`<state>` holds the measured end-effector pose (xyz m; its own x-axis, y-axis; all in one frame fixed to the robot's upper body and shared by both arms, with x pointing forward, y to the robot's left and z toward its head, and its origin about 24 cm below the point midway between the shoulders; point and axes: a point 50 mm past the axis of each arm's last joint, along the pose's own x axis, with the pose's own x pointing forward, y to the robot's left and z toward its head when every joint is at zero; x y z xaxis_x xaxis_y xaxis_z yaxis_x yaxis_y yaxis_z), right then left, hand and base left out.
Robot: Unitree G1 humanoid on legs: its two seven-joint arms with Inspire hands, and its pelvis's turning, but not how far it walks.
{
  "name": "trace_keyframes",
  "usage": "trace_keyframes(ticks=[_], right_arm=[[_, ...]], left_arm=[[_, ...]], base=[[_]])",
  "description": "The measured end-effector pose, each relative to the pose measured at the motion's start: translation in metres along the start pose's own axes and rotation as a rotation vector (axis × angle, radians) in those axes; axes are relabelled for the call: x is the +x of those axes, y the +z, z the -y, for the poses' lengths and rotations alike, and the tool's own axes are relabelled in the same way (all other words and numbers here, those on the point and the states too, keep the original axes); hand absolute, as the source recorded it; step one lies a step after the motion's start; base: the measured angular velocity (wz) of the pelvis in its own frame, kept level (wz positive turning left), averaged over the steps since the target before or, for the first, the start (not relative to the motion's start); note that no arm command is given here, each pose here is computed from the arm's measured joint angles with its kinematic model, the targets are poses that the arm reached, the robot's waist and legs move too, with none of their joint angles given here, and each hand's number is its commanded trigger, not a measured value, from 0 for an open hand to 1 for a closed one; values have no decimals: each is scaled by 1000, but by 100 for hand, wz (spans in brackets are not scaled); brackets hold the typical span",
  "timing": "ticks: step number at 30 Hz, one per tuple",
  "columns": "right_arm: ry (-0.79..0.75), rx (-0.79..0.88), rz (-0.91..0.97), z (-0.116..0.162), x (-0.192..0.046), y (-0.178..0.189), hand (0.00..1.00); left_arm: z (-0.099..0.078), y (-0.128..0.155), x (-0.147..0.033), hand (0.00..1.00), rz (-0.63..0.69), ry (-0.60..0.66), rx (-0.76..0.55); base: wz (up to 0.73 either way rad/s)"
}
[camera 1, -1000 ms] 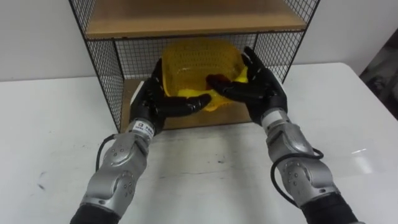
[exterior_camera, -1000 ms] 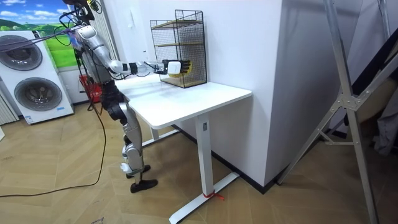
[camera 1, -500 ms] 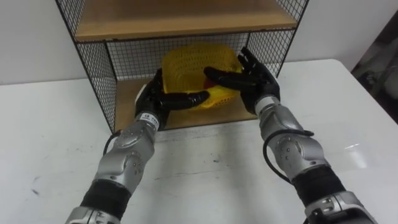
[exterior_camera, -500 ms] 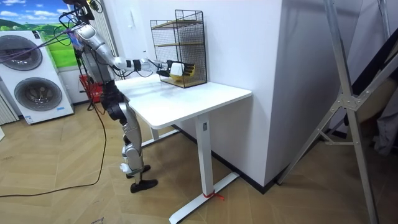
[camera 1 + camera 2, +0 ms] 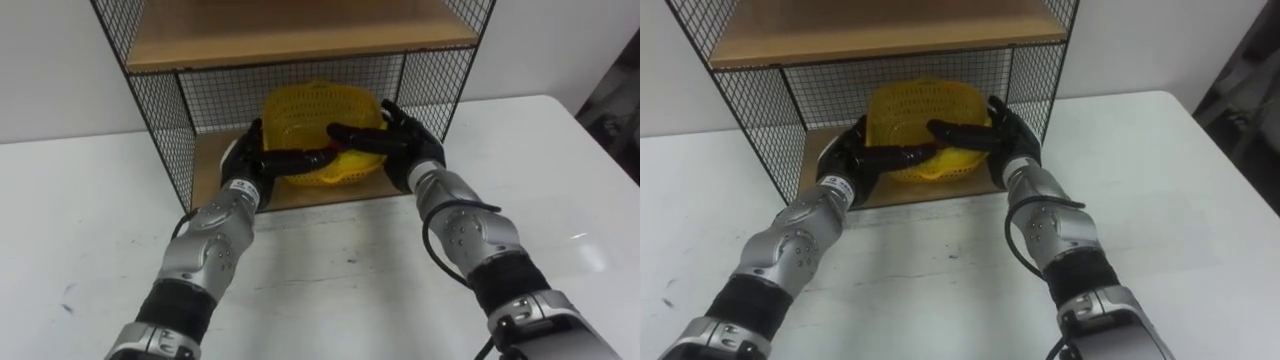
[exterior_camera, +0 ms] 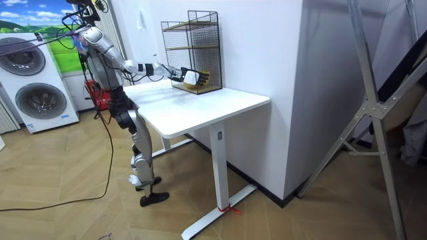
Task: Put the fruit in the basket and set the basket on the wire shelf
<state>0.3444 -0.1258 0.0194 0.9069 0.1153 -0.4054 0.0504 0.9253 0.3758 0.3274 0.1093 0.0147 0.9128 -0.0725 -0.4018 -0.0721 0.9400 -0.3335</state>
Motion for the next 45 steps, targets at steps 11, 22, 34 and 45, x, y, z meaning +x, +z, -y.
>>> trace_keyframes(ticks=[11, 22, 34, 45], right_arm=[[-21, -4, -29, 5, 1, -4, 0], [-38, -59, -1, 15, 1, 3, 0], [14, -96, 154, 8, -8, 39, 0], [36, -177, 232, 6, -19, 47, 0]], left_arm=[[-4, 2, 2, 0, -17, 49, -31], [-19, 11, 2, 0, 8, 89, -34], [-34, 36, -9, 0, 131, 135, -53], [-28, 51, -17, 0, 203, 109, -43]], base=[[0], [3], [2], [0]])
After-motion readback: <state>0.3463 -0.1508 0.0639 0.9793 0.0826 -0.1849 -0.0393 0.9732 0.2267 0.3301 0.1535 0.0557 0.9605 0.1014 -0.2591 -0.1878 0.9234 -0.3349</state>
